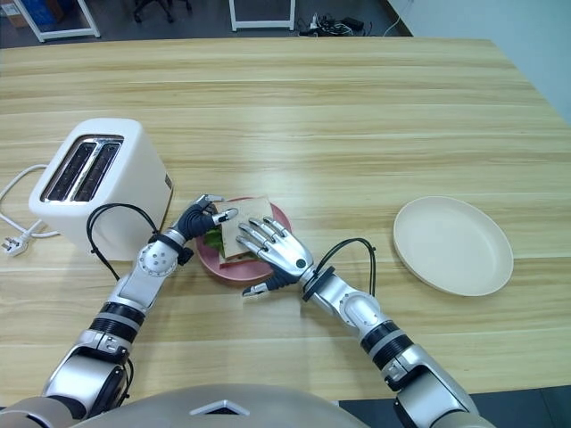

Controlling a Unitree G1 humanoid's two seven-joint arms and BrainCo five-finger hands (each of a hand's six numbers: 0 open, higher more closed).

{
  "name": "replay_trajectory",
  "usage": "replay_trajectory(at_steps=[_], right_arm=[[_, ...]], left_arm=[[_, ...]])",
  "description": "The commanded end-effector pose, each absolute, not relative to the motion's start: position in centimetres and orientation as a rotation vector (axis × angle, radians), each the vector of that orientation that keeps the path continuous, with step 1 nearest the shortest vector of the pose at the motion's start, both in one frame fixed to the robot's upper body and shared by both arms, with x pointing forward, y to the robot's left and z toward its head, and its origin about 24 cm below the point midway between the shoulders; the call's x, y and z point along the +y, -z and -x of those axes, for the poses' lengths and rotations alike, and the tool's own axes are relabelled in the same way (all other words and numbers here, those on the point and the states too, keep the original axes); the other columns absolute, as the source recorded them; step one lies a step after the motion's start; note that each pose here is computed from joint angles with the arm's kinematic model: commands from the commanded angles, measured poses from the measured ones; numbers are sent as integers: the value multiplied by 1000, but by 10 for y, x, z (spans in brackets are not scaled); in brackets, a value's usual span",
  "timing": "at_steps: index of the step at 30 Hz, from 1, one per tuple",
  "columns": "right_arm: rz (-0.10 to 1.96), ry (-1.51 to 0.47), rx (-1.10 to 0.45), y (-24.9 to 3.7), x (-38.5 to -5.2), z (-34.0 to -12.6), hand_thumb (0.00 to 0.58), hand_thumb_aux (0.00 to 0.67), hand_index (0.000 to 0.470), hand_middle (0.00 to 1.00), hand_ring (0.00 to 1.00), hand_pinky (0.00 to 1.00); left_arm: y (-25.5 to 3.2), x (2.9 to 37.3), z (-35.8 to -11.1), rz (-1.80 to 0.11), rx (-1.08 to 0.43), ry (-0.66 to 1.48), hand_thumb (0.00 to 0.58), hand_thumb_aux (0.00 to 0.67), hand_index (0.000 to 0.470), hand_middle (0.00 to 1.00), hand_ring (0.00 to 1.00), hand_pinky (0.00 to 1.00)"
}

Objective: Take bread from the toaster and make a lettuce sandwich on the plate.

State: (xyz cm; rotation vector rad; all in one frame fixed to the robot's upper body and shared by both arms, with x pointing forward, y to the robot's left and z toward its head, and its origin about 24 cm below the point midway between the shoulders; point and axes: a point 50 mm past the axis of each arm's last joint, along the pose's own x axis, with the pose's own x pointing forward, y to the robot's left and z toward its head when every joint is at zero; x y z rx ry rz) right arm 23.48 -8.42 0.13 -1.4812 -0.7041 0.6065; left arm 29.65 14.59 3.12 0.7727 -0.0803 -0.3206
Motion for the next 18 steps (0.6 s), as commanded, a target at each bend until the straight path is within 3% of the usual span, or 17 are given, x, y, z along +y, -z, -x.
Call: replay_trajectory(at_steps=[1, 4, 10, 14, 16, 18], right_arm=[[1618, -1083, -263, 80, -119, -178, 0, 0, 0, 0, 0, 0], [1623, -1050, -234, 80, -129, -181, 0, 0, 0, 0, 0, 0], [1626, -949, -242, 71, -141, -191, 0, 0, 0, 0, 0, 0], [1369, -557, -530, 14, -134, -216, 0, 0, 0, 0, 0, 0], [1190, -421, -683, -16, -133, -220, 0, 0, 0, 0, 0, 0], [1008, -319, -734, -33, -138, -221, 0, 0, 0, 0, 0, 0]], left_arm=[[-88, 153, -292, -1000, -396, -61, 0, 0, 0, 0, 0, 0], [-106, 162, -288, -1023, -464, -185, 0, 0, 0, 0, 0, 0], [-90, 177, -280, -1062, -372, -231, 0, 0, 0, 0, 0, 0], [-68, 175, -271, -815, -235, -88, 0, 0, 0, 0, 0, 0], [-58, 179, -267, -785, -193, -70, 0, 0, 0, 0, 0, 0], [-54, 185, -262, -773, -173, -68, 0, 0, 0, 0, 0, 0]])
